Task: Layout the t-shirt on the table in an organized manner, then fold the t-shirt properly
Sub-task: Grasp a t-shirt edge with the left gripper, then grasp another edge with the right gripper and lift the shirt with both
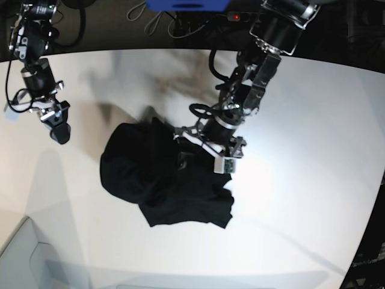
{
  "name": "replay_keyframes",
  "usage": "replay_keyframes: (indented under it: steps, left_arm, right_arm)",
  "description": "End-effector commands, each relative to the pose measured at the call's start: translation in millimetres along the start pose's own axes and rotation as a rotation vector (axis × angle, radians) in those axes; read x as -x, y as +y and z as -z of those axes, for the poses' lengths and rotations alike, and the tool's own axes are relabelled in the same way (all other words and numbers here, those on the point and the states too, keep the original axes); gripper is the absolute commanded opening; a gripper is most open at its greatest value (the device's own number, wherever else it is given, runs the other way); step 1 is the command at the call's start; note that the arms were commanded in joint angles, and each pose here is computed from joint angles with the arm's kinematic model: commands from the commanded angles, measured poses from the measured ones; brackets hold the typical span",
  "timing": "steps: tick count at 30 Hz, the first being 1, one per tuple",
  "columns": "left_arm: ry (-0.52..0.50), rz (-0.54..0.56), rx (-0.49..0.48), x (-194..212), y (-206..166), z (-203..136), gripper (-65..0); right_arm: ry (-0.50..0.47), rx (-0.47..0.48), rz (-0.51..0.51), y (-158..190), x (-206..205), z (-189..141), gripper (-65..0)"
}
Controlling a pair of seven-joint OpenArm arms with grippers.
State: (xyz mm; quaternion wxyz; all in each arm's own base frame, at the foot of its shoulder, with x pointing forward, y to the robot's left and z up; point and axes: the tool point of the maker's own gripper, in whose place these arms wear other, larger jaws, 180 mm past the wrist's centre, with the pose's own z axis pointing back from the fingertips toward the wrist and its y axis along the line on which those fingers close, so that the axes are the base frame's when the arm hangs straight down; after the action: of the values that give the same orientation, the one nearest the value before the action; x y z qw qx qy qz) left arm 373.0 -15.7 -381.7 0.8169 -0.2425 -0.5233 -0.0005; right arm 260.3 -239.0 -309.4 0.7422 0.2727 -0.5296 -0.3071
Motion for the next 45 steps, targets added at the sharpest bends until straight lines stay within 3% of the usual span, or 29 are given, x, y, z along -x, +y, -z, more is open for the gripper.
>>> replay_keyframes:
  steps: [1,8,11,15,26,34,39,42,45]
  left_arm:
    - [-0.069,0.001,0.029,-25,-11,8,-17.9]
    - [-0.053,-0.019,0.019,-26,-15,26,-65.0]
    - [-0.085,-0.021,0.034,-37,-22,22,-62.9]
    - [-0.172,-0.037,0.069,-64,-36,3,-64.8]
    - [-0.464,-0.041,0.011,-164,4,-72,-64.8]
    - [-0.425,-0.230,-0.082,-183,81,-116,-64.8]
    - [-0.414,-0.220,-0.182,-181,124,-147,-64.8]
    - [-0.401,-0.226,-0.244,-171,144,-161,-64.8]
    - [-0.388,-0.234,-0.285,-161,156,-171,-64.8]
  right_arm:
    - [-0.028,-0.029,-0.017,7,-11,-3,-29.2]
    - [-0.036,-0.001,-0.028,0,-16,-13,-29.2]
    - [-0.038,-0.001,-0.040,-1,-19,-13,-29.2]
    - [-0.032,-0.002,-0.056,-1,-22,-13,-29.2]
    - [-0.019,-0.017,-0.053,4,-17,-9,-29.2]
    - [0.069,-0.081,-0.034,24,17,2,-29.2]
    - [0.156,-0.146,-0.021,47,50,10,-29.2]
    - [0.227,-0.191,-0.090,66,79,18,-29.2]
    - [0.306,-0.238,-0.230,90,121,27,-29.2]
